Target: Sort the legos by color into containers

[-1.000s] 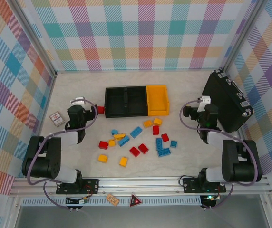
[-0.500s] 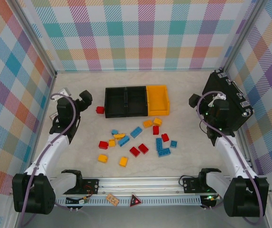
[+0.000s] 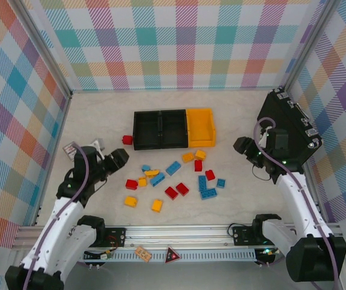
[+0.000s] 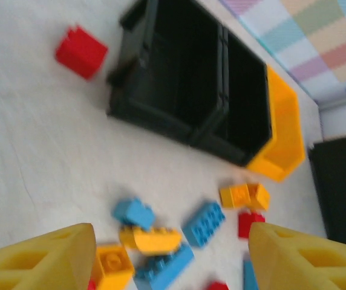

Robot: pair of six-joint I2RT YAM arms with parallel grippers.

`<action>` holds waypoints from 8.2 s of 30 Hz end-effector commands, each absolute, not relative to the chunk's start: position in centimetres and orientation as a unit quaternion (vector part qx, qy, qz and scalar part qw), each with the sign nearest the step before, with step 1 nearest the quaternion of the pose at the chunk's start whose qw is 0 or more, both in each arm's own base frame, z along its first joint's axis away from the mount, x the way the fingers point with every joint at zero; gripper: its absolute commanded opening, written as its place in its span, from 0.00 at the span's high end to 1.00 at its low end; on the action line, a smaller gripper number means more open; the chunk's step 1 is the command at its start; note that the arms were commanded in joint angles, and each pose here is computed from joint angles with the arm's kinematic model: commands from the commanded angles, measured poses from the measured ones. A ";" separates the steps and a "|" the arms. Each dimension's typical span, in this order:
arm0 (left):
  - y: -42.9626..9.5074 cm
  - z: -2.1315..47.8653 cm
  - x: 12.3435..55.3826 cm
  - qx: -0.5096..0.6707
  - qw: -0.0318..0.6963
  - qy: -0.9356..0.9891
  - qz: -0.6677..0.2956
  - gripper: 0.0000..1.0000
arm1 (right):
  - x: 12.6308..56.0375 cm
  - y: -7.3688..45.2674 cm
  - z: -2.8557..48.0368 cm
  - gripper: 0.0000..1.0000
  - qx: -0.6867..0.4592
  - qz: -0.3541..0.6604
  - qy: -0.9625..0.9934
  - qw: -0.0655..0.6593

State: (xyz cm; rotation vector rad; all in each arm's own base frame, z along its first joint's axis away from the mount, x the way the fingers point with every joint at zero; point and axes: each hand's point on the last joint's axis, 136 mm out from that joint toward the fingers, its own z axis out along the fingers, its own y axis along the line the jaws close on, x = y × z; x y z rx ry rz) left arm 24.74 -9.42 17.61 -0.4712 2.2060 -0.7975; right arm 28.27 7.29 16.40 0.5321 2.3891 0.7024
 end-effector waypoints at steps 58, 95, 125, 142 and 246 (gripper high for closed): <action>-20.8 11.4 20.1 -0.040 0.285 0.921 -0.261 0.30 | 32.5 17.6 9.1 0.64 0.087 0.100 0.976 0.174; -21.1 12.9 19.9 -0.043 0.306 0.912 -0.269 0.29 | 43.9 20.0 10.2 0.44 0.083 0.057 0.976 0.194; -20.5 14.0 20.6 -0.048 0.326 0.911 -0.249 0.27 | 31.3 19.0 12.1 0.42 0.028 0.124 0.976 0.178; -25.8 14.9 20.4 0.023 0.305 0.889 -0.342 0.24 | 28.7 22.6 5.1 0.40 -0.008 0.108 0.989 0.104; -25.5 12.7 19.2 0.050 0.252 0.912 -0.320 0.27 | 27.6 22.1 11.4 0.47 -0.045 0.076 0.985 0.148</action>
